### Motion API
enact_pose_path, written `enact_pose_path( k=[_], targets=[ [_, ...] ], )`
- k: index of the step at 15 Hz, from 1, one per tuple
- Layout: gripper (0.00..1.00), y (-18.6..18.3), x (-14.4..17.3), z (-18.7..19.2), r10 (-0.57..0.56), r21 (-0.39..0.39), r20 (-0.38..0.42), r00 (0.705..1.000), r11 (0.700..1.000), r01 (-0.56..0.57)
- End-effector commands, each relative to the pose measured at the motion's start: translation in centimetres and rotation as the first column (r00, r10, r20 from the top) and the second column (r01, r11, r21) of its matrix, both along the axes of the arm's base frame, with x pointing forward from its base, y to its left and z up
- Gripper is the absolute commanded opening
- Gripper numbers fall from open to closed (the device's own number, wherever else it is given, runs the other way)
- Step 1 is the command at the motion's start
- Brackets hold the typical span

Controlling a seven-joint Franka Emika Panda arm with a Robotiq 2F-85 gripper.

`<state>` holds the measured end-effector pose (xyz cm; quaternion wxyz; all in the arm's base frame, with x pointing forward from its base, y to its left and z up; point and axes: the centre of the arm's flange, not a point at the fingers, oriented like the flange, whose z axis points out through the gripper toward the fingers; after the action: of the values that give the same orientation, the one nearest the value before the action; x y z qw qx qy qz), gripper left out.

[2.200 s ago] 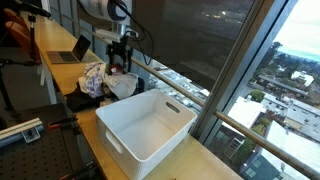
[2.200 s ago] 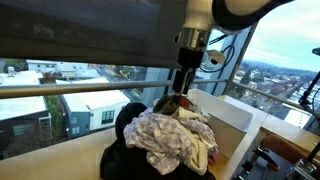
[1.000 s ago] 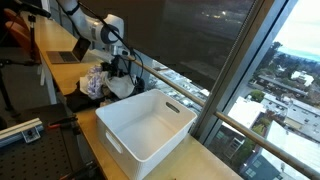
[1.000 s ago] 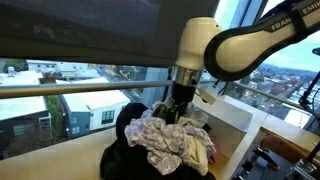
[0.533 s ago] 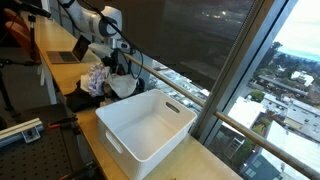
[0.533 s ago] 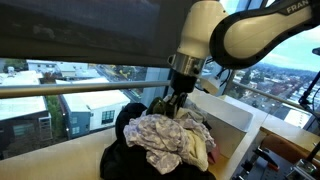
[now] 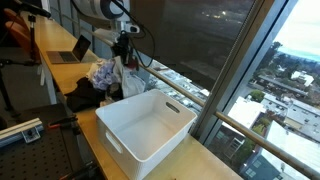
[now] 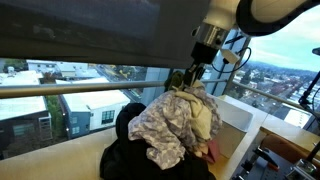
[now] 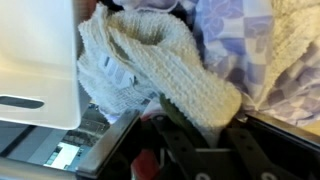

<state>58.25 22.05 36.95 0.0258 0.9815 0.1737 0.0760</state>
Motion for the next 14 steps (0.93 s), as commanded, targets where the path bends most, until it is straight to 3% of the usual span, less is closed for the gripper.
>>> enact_pose_path(
  k=[1,11,14],
  targets=[
    [0.06,-5.6,-2.3,6.2,-0.088,-0.004,0.083,0.993,0.996,0.088],
    [0.06,-16.3,-6.1,25.3,-0.251,0.000,0.322,0.913,0.964,0.265],
    [0.06,-17.9,-7.2,28.6,-0.273,-0.008,0.362,0.891,0.955,0.296]
  ],
)
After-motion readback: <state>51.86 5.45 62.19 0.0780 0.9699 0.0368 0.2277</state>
